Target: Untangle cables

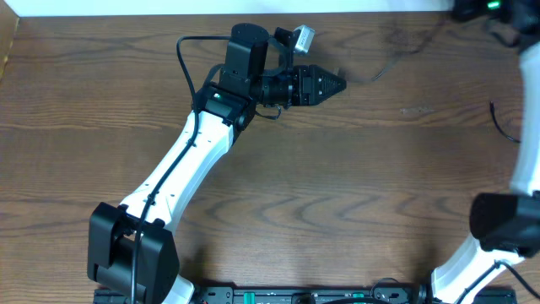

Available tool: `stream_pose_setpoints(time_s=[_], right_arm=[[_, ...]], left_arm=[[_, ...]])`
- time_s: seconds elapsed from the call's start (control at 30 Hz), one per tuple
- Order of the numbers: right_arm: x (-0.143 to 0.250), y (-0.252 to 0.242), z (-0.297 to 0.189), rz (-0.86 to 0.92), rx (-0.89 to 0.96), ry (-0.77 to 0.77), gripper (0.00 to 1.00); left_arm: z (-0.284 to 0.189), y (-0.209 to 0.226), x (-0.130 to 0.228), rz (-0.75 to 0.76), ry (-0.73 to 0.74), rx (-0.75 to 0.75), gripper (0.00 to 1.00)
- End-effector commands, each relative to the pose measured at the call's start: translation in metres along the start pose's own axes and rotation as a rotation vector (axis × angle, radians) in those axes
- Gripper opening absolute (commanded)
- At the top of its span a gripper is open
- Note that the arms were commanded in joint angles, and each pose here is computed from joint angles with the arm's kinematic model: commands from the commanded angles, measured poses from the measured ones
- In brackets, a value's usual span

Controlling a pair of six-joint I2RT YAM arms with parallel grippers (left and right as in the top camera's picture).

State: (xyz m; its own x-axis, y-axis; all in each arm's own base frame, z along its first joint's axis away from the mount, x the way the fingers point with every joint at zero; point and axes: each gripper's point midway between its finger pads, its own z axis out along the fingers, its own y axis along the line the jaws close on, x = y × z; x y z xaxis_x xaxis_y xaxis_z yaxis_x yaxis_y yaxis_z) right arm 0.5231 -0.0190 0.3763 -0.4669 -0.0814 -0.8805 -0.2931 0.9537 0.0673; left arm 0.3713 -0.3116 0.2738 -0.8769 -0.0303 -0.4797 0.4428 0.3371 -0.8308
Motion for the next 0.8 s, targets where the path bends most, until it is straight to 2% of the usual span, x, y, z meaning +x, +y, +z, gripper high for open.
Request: stream_pose_setpoints(time_s=[0.0,0.03,0.2,0.47,0.5,0.57,0.6,0.63,0.77], right_arm=[[-0.019,-0.072,-0.052,0.131,0.318,-0.08,0.01],[-0.018,-0.097,-0.064,0.152,0.383,-0.094,0.01],[0.004,-0.154,-0.081,0.21,0.489,-0.078,0.01],[0.069,-0.226,-0.06,0.317,0.555,0.036,0.01],[0.075,-0.231,-0.056,0.326,0.556,0.047,0.06],[0.088,-0.234,-0.047,0.345,0.536,0.074,0.61],[0.091,-0.232,-0.045,0.352,0.521,0.084,0.76],[0.093,-0.228,-0.043,0.359,0.502,0.094,0.85],[0.091,-0.207,-0.043,0.373,0.421,0.105,0.99]], left_arm=[[-0.008,-0.014,-0.007,0.057,-0.029,0.006,0.44],[-0.008,-0.014,-0.007,0.056,-0.029,0.006,0.44],[-0.008,-0.014,-0.007,0.056,-0.028,0.006,0.44],[-0.008,-0.014,-0.007,0.056,-0.028,0.006,0.44],[-0.008,-0.014,-0.007,0.056,-0.028,0.006,0.45],[-0.008,-0.014,-0.007,0.059,-0.029,0.005,0.45],[-0.008,-0.013,-0.007,0.065,-0.032,0.001,0.45],[-0.008,-0.011,-0.008,0.072,-0.037,-0.009,0.44],[-0.009,0.006,-0.012,0.057,-0.07,-0.098,0.44]])
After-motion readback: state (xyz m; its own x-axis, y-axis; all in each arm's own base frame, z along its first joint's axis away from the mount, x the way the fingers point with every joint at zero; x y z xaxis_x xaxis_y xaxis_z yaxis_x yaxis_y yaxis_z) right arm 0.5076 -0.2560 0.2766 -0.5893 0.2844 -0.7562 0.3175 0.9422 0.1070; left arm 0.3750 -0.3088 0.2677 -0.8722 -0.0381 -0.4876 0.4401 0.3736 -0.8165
